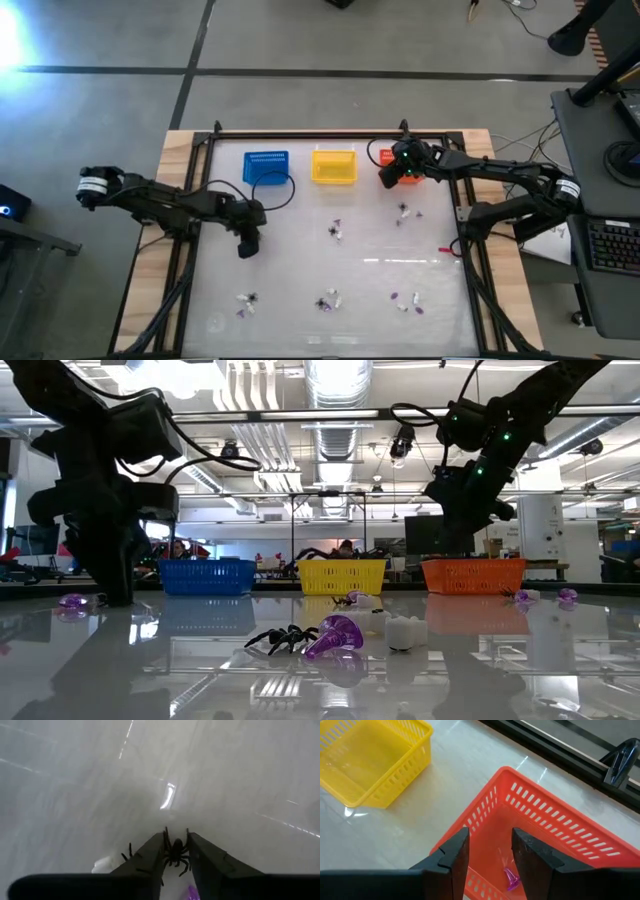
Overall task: Sort Halloween decoration
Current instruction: Put the black spider toy into the blue basket
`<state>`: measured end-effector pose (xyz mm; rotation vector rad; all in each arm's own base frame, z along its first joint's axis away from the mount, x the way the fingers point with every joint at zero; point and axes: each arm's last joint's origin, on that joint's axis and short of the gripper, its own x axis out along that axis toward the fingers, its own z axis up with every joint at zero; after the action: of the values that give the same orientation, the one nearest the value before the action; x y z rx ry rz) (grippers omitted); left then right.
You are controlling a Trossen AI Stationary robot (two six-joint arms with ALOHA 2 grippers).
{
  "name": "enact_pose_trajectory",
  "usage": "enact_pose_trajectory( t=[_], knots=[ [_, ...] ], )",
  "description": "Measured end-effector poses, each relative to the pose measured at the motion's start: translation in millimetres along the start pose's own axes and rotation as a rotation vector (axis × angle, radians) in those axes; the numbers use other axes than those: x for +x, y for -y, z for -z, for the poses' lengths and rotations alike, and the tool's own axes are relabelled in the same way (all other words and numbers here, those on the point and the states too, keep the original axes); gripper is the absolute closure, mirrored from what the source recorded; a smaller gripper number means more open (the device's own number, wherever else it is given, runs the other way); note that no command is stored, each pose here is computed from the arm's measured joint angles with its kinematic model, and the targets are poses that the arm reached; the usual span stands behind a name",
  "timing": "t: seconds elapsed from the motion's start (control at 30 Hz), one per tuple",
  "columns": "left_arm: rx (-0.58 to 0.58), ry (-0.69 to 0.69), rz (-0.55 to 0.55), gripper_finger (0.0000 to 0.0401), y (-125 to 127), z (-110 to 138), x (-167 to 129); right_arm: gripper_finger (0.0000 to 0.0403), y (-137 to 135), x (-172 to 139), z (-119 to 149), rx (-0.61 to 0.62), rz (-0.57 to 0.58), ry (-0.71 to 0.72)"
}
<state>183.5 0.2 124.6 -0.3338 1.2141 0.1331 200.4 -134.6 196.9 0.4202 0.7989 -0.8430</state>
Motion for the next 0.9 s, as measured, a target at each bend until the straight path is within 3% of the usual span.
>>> enact_pose_trajectory(
  t=[0.27, 0.9],
  knots=[
    [0.000, -0.011, 0.016, 0.0396, 0.3, 0.8, 0.1, 0.0264, 0.0, 0.0, 0.0, -0.001, 0.000, 0.000],
    [0.032, 0.015, 0.118, 0.0401, 9.0, -11.0, -18.0, 0.0264, 0.0, 0.0, 0.2, -0.011, 0.001, -0.001]
  ],
)
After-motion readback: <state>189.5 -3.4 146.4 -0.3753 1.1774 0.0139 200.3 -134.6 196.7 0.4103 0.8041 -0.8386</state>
